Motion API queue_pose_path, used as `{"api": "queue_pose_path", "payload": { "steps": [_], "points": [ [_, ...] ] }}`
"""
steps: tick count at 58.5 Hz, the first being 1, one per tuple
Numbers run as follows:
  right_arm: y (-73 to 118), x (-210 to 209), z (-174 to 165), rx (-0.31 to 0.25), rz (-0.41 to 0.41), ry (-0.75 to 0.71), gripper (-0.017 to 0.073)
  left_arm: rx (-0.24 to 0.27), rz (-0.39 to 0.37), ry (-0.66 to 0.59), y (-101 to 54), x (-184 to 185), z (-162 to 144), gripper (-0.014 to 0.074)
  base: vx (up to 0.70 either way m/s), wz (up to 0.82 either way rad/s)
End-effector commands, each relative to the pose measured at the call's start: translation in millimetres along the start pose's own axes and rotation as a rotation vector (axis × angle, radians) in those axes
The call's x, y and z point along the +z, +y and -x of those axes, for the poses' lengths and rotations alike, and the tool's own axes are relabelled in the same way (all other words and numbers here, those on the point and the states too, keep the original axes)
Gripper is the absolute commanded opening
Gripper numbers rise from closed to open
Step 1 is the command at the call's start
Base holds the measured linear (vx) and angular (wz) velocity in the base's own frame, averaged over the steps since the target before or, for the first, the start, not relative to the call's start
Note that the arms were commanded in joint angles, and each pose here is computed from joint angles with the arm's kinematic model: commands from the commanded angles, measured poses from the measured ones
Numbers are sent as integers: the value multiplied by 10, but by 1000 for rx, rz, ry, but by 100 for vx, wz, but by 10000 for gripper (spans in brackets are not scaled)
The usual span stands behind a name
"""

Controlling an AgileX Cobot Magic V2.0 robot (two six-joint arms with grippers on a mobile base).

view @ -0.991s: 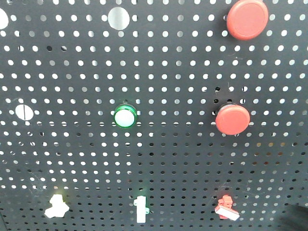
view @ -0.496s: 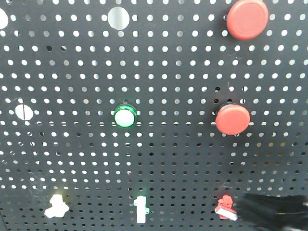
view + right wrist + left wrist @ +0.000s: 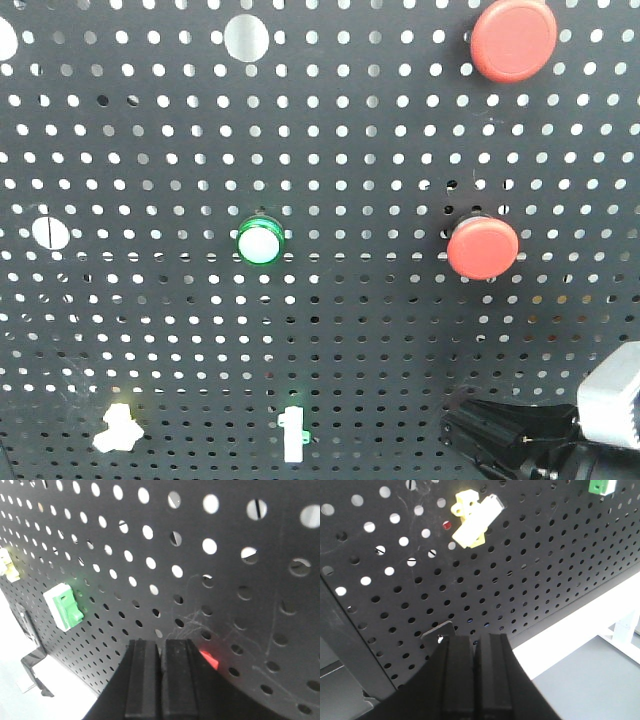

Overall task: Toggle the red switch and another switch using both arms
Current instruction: 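Push the red-and-white switch lever over with the right gripper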

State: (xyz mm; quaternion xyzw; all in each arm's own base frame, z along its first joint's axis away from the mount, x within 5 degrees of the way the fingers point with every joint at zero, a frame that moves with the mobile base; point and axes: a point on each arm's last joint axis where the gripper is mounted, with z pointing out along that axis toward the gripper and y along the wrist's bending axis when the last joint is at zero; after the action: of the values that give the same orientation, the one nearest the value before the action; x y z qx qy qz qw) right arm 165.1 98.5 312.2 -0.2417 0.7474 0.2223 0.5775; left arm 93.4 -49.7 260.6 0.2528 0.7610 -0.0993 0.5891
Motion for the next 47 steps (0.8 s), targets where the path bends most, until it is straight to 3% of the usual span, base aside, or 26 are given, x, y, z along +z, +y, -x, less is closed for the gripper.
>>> {"api": "queue_pose_path", "payload": {
  "steps": [1,7,19,27,47],
  "points": [
    [-48,-8,111,9,-52,-37,-6,-4,9,-115,18,-26,175,3,0,0],
    [-61,63,56,28,-46,-5,-6,-4,9,-115,18,-26,175,3,0,0],
    [-13,291,-111,68,70,101,-6,-3,9,-115,18,-26,175,3,0,0],
    [-20,394,-204,95,90,157,-6,9,11,-114,20,-25,174,3,0,0],
    [39,205,-188,60,101,162,-6,5,11,-114,20,-25,173,3,0,0]
  ]
}}
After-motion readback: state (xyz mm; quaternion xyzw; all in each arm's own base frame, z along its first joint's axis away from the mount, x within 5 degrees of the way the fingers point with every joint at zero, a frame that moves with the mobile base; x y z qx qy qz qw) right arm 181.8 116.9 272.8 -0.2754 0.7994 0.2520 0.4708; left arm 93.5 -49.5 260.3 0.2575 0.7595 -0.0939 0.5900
